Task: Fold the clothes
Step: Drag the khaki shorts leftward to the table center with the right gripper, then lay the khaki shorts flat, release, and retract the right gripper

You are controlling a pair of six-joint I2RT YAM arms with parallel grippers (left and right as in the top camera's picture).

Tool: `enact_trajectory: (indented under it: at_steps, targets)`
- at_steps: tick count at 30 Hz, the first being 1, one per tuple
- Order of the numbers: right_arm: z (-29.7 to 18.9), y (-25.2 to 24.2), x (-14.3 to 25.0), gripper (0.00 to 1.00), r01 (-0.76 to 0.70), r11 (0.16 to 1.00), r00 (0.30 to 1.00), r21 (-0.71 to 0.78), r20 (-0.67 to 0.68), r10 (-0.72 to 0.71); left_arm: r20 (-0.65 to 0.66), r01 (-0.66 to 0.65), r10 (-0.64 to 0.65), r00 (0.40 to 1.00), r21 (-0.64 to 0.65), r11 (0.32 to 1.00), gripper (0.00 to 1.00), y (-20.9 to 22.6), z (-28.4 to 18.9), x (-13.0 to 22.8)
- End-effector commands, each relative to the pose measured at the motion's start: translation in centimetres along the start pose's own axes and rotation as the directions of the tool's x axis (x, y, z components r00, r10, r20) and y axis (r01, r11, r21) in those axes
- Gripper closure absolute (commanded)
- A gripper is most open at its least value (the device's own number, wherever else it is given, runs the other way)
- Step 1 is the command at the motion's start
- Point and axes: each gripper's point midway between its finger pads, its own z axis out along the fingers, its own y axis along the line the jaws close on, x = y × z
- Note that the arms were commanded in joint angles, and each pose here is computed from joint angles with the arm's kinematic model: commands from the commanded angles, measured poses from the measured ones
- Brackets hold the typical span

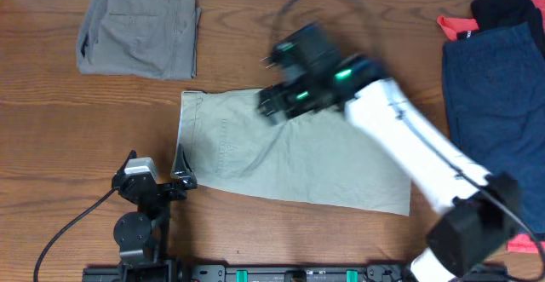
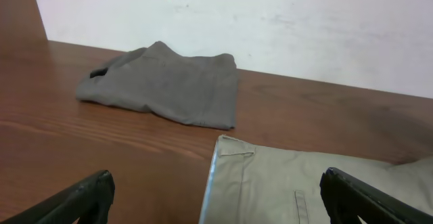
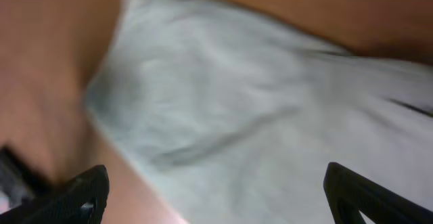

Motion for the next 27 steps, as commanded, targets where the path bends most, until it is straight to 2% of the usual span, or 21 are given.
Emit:
enact_trajectory:
  at_steps: [1, 8, 12, 19, 27]
  targets:
    - [-4.4, -5.8, -1.0, 0.01, -0.202, 0.977, 0.977, 0.068, 0.077, 0.197, -0.036, -0.012, 0.012, 0.999, -0.004, 1.0, 0.02, 0.2, 0.2, 1.5]
    - [-8.3, -17.1, 4.0, 0.01, -0.495, 0.832, 0.863, 0.25, 0.031, 0.504, -0.036, -0.012, 0.012, 0.999, -0.004, 1.0, 0.02, 0.2, 0.2, 1.5]
    - [-9.1, -20.1, 7.5, 0.01, -0.582, 0.751, 0.789, 0.312, -0.006, 0.614, -0.036, -0.012, 0.012, 0.999, -0.004, 1.0, 0.02, 0.2, 0.2, 1.5]
    - [-5.6, -22.1, 12.8, 0.01, -0.623, 0.695, 0.721, 0.358, -0.082, 0.688, -0.036, -0.012, 0.012, 0.999, -0.005, 1.0, 0.02, 0.2, 0.2, 1.5]
    - [-1.6, -23.6, 16.8, 0.01, -0.62, 0.678, 0.708, 0.395, -0.092, 0.7, -0.036, -0.012, 0.012, 0.999, -0.004, 1.0, 0.02, 0.2, 0.2, 1.5]
